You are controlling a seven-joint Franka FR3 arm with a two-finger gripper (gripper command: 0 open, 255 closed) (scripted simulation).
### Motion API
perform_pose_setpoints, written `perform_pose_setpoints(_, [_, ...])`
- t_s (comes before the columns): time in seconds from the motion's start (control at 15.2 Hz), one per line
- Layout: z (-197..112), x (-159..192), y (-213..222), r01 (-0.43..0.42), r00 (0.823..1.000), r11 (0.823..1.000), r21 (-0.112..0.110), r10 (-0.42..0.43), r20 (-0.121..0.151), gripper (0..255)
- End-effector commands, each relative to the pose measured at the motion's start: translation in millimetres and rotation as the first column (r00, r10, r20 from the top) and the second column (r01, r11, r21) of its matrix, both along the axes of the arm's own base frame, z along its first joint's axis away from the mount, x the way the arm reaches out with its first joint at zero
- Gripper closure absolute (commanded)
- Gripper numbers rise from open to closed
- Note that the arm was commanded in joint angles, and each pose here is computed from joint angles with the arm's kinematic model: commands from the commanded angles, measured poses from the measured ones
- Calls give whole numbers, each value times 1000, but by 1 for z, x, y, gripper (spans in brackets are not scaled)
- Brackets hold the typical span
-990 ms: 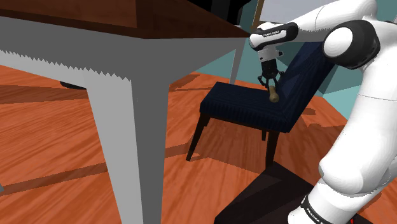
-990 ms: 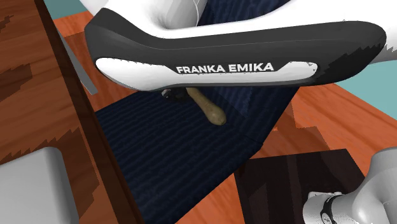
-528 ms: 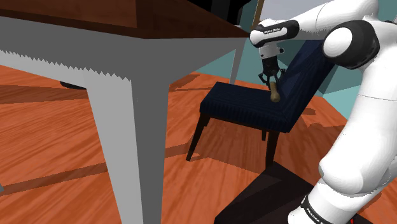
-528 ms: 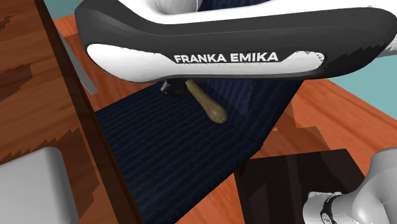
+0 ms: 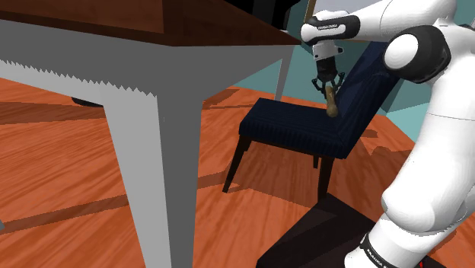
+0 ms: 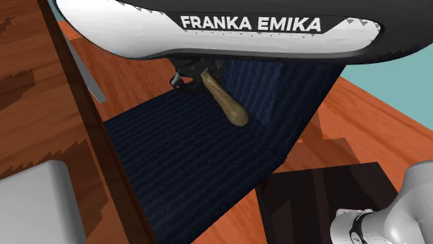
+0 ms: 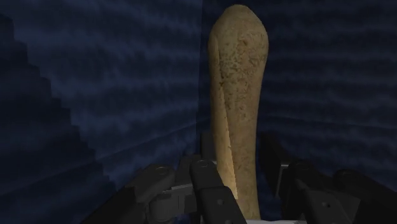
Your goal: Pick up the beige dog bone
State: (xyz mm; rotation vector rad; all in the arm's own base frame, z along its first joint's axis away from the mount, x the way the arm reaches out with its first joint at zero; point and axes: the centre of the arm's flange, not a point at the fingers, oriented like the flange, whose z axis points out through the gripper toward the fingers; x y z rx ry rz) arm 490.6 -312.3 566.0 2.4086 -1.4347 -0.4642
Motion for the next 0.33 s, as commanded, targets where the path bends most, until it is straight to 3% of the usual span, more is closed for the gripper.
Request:
perform_pose_setpoints(0.0, [11, 0, 0, 0, 1000, 1000, 0, 0, 0, 255])
perform_pose_setpoints(0.26, [22, 0, 0, 0, 1000, 1000, 0, 0, 0, 255])
